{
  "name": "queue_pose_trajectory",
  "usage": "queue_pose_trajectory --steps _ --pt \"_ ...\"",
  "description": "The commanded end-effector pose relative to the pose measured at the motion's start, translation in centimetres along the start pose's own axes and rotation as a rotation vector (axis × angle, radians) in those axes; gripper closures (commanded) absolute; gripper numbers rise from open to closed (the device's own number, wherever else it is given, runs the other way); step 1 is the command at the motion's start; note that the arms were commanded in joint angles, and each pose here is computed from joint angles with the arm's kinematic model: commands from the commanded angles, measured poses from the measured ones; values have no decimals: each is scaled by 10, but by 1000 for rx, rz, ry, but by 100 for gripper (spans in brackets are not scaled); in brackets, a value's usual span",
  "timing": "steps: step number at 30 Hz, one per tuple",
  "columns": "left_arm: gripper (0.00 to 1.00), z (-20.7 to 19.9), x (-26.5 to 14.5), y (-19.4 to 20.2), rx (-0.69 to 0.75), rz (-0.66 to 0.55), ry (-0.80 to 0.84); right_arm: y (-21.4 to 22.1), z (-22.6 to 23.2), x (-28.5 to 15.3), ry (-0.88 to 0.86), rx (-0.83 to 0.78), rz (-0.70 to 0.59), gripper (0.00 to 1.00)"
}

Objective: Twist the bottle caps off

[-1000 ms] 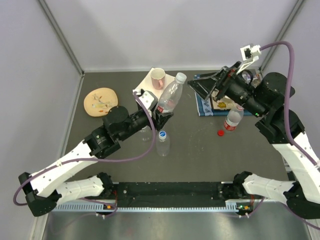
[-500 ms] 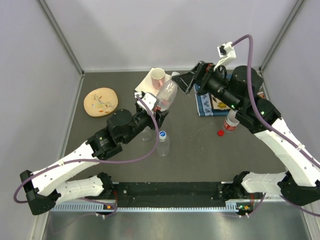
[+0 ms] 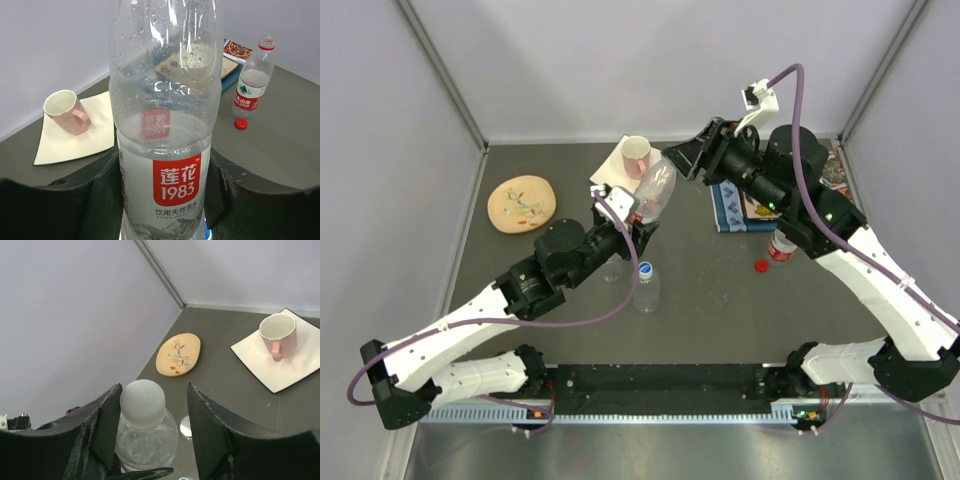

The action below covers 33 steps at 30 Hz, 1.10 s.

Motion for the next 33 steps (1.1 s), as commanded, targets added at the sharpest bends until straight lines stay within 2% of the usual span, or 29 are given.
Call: queue_pose_trajectory --steps 1,5,6,7,12,16,19,20,22,23,26,27,31,33 --pt "50 0 3 -9 -5 -45 -8 -16 14 -3 -49 -5 -58 53" --pt "50 1 3 -9 -7 -44 -13 -10 14 -2 -54 -6 -39 69" --pt "50 1 1 -11 -8 -50 -17 -11 14 -4 -56 -4 -42 75" --pt "50 2 1 -11 -9 -51 -19 -8 14 -4 -61 -4 -32 85" --pt "48 5 -3 -19 -13 -72 -29 3 17 -6 -96 -28 41 100" --pt "39 1 -10 -30 -33 -109 15 6 22 -13 -123 -99 105 100" --pt "40 -6 -16 -44 -47 -151 95 7 32 -24 -207 -159 132 100" --pt "41 -23 -23 -51 -43 -177 238 5 36 -29 -240 -192 133 100" --pt "40 -27 -30 -59 -87 -193 347 6 47 -38 -329 -211 163 100" --pt "40 -48 -43 -66 -91 -215 540 5 50 -43 -362 -223 168 100" --pt "40 -53 -54 -75 -175 -221 711 6 62 -58 -485 -260 209 100" --pt "40 -62 -66 -77 -175 -230 826 8 64 -61 -519 -271 223 100" --pt "40 -66 -81 -87 -232 -240 1001 17 86 -94 -757 -341 295 100" --pt "41 -69 -82 -86 -246 -231 1058 18 90 -105 -816 -373 296 100"
Point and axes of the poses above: each gripper's point midway between its finger pads, its own x axis out along the fingers, its own z axis along the line the jaws close on, y = z × x, the point moved 3 cm from there along -x, back along the fingers, and after that the axes turned 5 degrees about x, right-handed, at the moved point
